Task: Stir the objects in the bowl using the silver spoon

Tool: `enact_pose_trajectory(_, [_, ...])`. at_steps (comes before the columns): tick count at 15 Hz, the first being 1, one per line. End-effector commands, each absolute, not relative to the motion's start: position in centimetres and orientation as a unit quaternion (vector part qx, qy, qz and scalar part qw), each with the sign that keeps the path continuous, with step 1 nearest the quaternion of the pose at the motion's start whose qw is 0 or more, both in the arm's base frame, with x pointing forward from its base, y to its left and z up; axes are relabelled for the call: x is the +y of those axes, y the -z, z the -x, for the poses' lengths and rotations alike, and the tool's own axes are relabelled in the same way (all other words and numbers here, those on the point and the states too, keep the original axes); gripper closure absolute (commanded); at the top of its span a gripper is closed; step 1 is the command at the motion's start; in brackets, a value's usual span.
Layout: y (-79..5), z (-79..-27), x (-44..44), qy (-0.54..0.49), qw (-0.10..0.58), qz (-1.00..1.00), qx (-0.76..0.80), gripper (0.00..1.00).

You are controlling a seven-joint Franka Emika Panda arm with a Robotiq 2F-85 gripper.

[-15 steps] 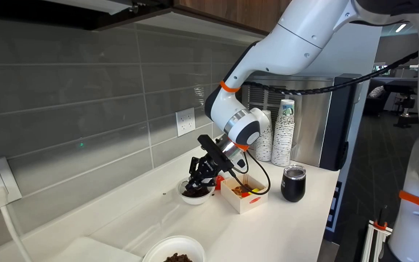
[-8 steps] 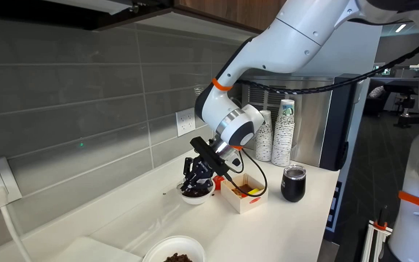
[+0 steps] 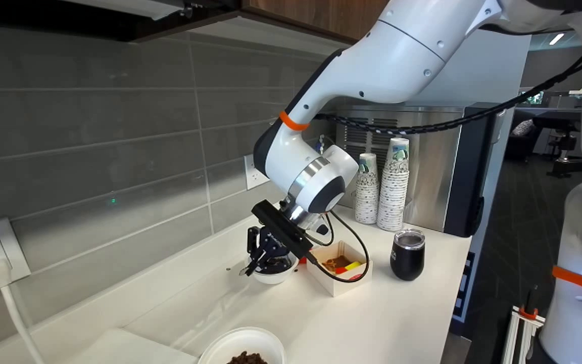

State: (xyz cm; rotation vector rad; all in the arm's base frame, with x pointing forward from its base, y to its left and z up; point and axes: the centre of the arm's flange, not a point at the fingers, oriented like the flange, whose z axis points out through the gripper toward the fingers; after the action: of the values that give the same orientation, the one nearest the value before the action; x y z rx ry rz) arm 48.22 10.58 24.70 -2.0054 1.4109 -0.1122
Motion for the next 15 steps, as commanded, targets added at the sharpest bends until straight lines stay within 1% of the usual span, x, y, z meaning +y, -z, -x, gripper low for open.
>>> enact_pose_trajectory(1, [-25.0,-48.0,10.1,0.077,0.311,0.776,0.542,0.99])
enact_pose_trajectory(4, [-24.5,-48.2,9.6,0.089,0.296,0.778,0.548,0.99])
enact_pose_trajectory(9, [-22.5,-48.5,10.0,0.073,0.285,0.783,0.548,0.99])
enact_pose_trajectory(12, [-22.8,-48.5,9.8,0.078,0.285,0.784,0.546,0.99])
enact_pose_trajectory(13, [-23.0,-48.5,9.8,0.08,0.285,0.783,0.547,0.71])
enact_pose_trajectory(14, [-23.2,-48.5,9.7,0.081,0.285,0.783,0.547,0.7])
enact_pose_trajectory(15, [-23.2,-48.5,9.7,0.081,0.285,0.783,0.547,0.64])
